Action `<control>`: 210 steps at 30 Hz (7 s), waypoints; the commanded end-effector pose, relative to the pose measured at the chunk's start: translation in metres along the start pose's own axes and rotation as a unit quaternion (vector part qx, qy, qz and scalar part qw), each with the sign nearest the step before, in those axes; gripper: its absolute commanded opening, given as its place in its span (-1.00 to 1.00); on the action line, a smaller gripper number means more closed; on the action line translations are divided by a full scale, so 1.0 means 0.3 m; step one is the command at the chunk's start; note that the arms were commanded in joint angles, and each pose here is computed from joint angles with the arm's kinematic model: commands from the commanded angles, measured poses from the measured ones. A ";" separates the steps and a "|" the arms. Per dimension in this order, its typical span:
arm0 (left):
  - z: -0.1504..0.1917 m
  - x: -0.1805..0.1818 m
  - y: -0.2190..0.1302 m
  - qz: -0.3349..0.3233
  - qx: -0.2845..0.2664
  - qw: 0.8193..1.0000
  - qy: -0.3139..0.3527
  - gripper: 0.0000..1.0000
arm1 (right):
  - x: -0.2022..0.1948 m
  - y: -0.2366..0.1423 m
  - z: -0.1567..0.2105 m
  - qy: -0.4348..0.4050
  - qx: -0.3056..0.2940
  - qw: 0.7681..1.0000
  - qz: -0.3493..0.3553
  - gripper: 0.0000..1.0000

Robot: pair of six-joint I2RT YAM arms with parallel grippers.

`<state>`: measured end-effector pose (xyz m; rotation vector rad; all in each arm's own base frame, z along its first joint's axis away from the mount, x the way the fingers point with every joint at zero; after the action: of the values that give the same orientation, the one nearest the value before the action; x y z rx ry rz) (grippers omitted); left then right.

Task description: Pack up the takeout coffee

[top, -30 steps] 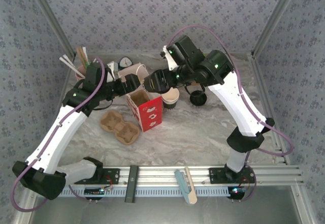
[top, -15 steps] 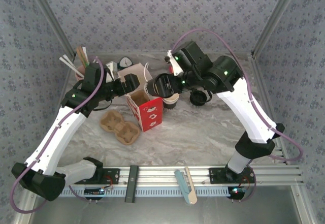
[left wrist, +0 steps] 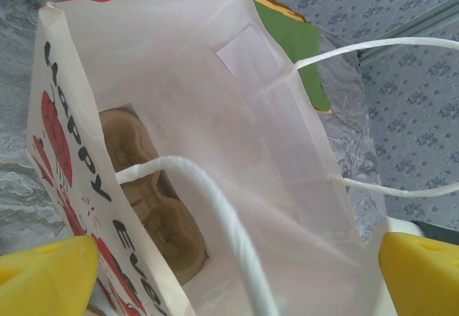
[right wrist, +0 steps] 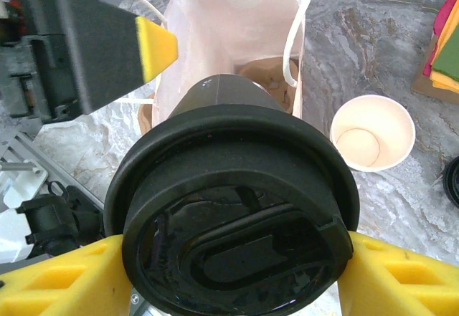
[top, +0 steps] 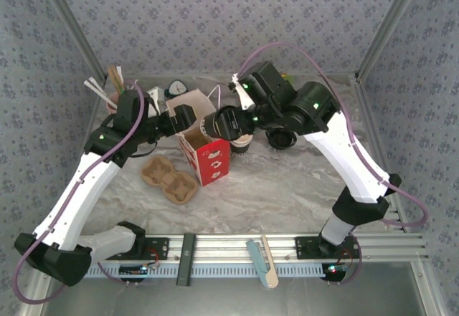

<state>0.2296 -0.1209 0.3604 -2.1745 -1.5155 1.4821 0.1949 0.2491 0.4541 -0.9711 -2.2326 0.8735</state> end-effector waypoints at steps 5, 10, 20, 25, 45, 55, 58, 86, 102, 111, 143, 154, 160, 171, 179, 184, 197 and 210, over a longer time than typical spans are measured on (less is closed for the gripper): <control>-0.007 -0.024 -0.121 0.007 -0.039 0.999 0.015 1.00 | 0.015 0.105 -0.045 -0.009 0.004 1.000 0.018 0.36; 0.006 -0.010 -0.161 -0.005 -0.046 0.999 0.021 0.99 | 0.030 0.165 -0.066 -0.019 0.009 0.999 0.025 0.35; 0.012 0.036 -0.208 -0.051 -0.071 0.996 0.004 0.99 | 0.041 0.284 -0.092 -0.030 0.032 0.999 0.032 0.36; -0.019 0.115 -0.234 -0.096 -0.106 0.988 -0.053 1.00 | 0.035 0.350 -0.094 -0.032 0.048 0.997 0.041 0.35; -0.126 0.106 -0.255 -0.028 -0.128 0.990 -0.060 1.00 | 0.018 0.506 -0.093 -0.038 0.088 0.994 0.048 0.35; -0.113 0.143 -0.221 -0.050 -0.117 0.990 -0.067 0.99 | 0.010 0.553 -0.070 -0.040 0.117 0.991 0.057 0.35; -0.113 0.146 -0.213 -0.048 -0.114 0.990 -0.067 1.00 | 0.011 0.559 -0.063 -0.042 0.122 0.990 0.060 0.35; -0.106 0.170 -0.153 -0.035 -0.098 0.991 -0.083 1.00 | -0.065 0.442 0.086 -0.051 0.225 0.968 0.099 0.35; -0.105 0.172 -0.140 -0.028 -0.092 0.991 -0.092 1.00 | -0.072 0.367 0.178 -0.051 0.262 0.959 0.095 0.36; -0.101 0.171 -0.137 -0.023 -0.089 0.991 -0.096 0.99 | -0.085 0.326 0.223 -0.053 0.277 0.954 0.099 0.36; 0.175 0.188 -0.032 0.006 0.030 0.998 -0.051 0.99 | -0.108 0.421 0.223 -0.052 0.312 0.942 0.111 0.36; 0.237 0.182 -0.007 0.008 0.058 0.998 -0.030 1.00 | -0.112 0.452 0.235 -0.053 0.325 0.938 0.113 0.36; 0.240 0.171 0.000 0.012 0.059 0.998 -0.024 1.00 | -0.114 0.465 0.250 -0.056 0.333 0.934 0.115 0.36; 0.276 0.162 0.009 0.015 0.079 0.997 -0.012 1.00 | -0.119 0.475 0.267 -0.057 0.343 0.930 0.116 0.36; 0.289 0.161 0.016 0.016 0.081 0.997 -0.008 1.00 | -0.119 0.476 0.270 -0.055 0.347 0.929 0.115 0.36; 0.296 0.166 0.014 0.013 0.083 0.996 -0.009 1.00 | -0.118 0.475 0.270 -0.054 0.347 0.929 0.114 0.36; 0.297 0.167 0.009 0.010 0.082 0.997 -0.003 1.00 | -0.124 0.480 0.277 -0.049 0.353 0.928 0.112 0.36; 0.303 0.177 0.009 0.008 0.079 0.997 -0.003 1.00 | -0.132 0.499 0.291 -0.045 0.364 0.923 0.112 0.37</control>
<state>0.1670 -0.1196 0.2777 -2.0805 -1.3342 1.5733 0.2216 0.2705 0.2852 -0.8478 -1.6758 1.6816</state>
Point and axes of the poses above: each hand's point on the last joint's axis, 136 mm out from that joint toward the fingers, its own y axis out along the fingers, its own x axis along the line the jaws close on, z = x × y, the point moved 9 cm from there along -y, back along the fingers, and after that the axes turned 4 degrees about -y, right-handed, at the moved point
